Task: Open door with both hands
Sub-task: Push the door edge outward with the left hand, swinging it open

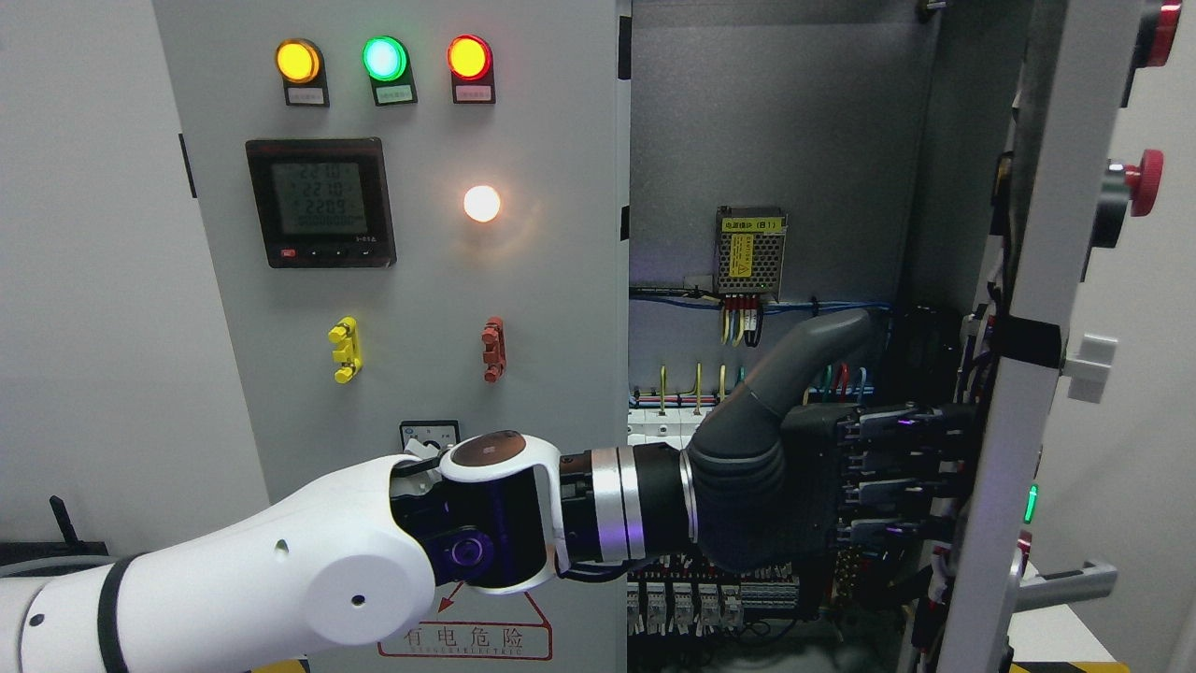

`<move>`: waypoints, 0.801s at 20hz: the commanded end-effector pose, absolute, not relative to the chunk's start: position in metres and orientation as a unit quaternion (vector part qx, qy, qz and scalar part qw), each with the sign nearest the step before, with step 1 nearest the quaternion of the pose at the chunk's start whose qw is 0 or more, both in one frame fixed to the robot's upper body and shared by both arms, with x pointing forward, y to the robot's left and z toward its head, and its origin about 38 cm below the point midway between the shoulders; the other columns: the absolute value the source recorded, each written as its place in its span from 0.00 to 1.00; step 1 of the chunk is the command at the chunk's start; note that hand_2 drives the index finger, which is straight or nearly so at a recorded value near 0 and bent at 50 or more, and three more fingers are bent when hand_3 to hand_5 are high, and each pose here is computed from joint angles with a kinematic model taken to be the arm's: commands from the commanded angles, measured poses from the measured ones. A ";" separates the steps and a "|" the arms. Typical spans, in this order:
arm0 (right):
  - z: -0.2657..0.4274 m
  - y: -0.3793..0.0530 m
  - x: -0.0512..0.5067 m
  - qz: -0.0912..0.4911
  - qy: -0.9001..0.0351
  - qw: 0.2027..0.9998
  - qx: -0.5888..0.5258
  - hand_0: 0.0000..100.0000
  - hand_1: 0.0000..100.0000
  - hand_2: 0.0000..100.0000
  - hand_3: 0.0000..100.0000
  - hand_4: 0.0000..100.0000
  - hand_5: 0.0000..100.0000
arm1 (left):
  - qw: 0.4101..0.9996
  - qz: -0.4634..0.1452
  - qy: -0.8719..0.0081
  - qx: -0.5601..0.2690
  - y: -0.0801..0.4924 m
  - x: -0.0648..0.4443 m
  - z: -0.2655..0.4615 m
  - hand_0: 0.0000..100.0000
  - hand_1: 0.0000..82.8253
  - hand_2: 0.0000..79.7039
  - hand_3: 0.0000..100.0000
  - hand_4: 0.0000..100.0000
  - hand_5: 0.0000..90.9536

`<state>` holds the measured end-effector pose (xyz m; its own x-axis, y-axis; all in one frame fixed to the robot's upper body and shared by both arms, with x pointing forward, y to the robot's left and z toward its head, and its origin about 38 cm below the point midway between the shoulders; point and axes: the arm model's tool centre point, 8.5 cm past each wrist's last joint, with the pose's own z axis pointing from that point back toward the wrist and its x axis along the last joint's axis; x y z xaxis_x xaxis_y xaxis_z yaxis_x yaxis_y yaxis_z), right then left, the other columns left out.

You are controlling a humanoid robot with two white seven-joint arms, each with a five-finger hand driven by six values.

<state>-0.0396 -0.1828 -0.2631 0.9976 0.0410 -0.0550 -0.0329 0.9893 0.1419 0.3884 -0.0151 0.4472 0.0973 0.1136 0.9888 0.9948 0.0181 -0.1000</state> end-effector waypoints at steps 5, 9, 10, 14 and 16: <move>-0.263 -0.183 -0.040 0.019 0.029 0.997 0.070 0.11 0.00 0.00 0.00 0.00 0.00 | 0.467 -0.443 -0.514 -0.567 -0.054 0.381 0.472 0.00 0.00 0.00 0.00 0.03 0.00; -0.263 -0.183 -0.039 0.018 0.029 0.997 0.070 0.11 0.00 0.00 0.00 0.00 0.00 | 0.467 -0.445 -0.510 -0.569 -0.067 0.376 0.472 0.00 0.00 0.00 0.00 0.03 0.00; -0.263 -0.183 -0.039 0.019 0.028 0.997 0.070 0.11 0.00 0.00 0.00 0.00 0.00 | 0.469 -0.443 -0.511 -0.568 -0.070 0.376 0.471 0.00 0.00 0.00 0.00 0.03 0.00; -0.263 -0.183 -0.039 0.019 0.028 0.997 0.070 0.11 0.00 0.00 0.00 0.00 0.00 | 0.460 -0.453 -0.506 -0.571 -0.086 0.367 0.475 0.00 0.00 0.00 0.00 0.03 0.00; -0.263 -0.183 -0.039 0.018 0.029 0.997 0.070 0.11 0.00 0.00 0.00 0.00 0.00 | 0.457 -0.457 -0.502 -0.575 -0.093 0.363 0.475 0.00 0.00 0.00 0.00 0.03 0.00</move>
<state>-0.0394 -0.1827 -0.2631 0.9977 0.0409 -0.0546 -0.0328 0.9893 0.1422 0.3789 -0.0586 0.4686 0.0724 0.1502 0.9860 0.9974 -0.0174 -0.0706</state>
